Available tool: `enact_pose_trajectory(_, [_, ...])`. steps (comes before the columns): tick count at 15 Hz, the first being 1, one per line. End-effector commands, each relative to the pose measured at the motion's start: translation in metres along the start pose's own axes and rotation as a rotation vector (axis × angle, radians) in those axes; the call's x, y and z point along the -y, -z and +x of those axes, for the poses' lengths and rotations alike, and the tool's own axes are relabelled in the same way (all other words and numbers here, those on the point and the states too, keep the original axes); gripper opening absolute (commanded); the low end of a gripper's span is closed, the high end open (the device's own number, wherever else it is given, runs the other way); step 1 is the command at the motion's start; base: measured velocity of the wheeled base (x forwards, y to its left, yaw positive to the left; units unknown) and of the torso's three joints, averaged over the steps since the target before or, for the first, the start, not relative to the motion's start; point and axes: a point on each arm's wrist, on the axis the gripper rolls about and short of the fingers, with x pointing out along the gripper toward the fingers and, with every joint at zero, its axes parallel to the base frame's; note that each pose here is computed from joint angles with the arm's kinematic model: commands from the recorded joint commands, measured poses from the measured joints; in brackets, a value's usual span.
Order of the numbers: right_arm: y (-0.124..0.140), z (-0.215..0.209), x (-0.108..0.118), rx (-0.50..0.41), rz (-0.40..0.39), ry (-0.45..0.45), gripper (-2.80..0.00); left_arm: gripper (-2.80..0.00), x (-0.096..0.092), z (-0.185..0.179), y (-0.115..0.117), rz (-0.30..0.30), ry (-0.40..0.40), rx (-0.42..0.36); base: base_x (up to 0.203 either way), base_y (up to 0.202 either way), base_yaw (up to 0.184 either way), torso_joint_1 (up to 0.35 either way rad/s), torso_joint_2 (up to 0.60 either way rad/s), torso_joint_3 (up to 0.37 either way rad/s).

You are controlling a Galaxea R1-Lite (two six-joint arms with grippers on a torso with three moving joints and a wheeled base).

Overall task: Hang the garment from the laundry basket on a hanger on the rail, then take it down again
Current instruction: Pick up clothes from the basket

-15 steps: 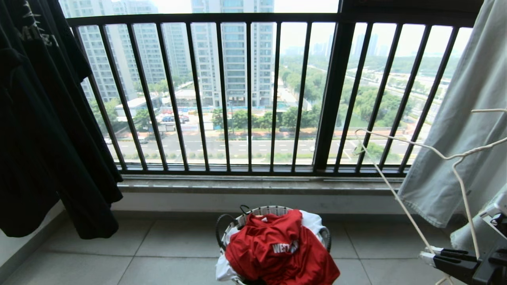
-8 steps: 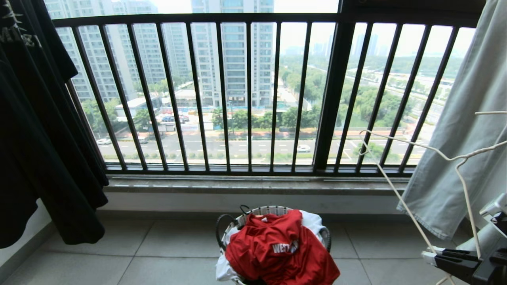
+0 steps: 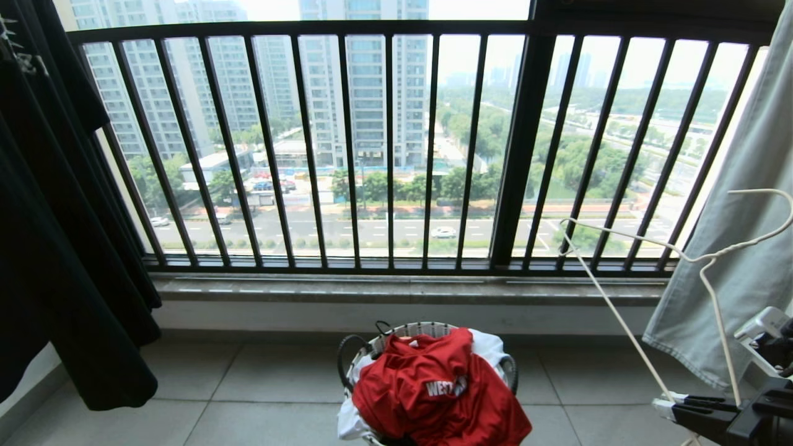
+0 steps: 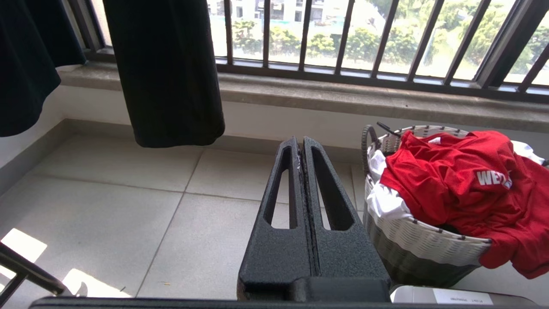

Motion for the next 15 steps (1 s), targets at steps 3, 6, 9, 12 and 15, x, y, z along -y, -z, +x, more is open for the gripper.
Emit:
enact_pose_trajectory(3, [0.002, 0.012, 0.004, -0.021, 0.008, -0.004, -2.8, -2.8, 0.001, 0.001, -0.011, 0.024, 0.007, -0.013, 0.0, 0.0, 0.0, 0.0, 0.0, 0.0])
enact_pose_trajectory(6, [0.005, 0.027, 0.008, 0.001, 0.003, 0.001, -2.8, -2.8, 0.004, 0.01, -0.044, 0.018, 0.008, -0.061, 0.0, 0.0, 0.0, 0.0, 0.0, 0.0])
enact_pose_trajectory(9, [0.004, 0.026, 0.012, 0.021, 0.013, 0.029, -2.8, -2.8, 0.009, 0.037, -0.085, 0.062, 0.043, -0.165, 0.0, 0.0, 0.0, 0.0, 0.0, 0.0])
enact_pose_trajectory(12, [0.008, 0.026, 0.015, 0.009, 0.031, 0.044, -2.8, -2.8, 0.019, 0.091, -0.121, 0.141, 0.077, -0.309, 0.0, 0.0, 0.0, 0.0, 0.0, 0.0])
enact_pose_trajectory(15, [0.009, 0.026, 0.017, 0.005, 0.051, 0.056, -2.8, -2.8, 0.036, 0.159, -0.16, 0.184, 0.14, -0.386, 0.0, 0.0, 0.0, 0.0, 0.0, 0.0])
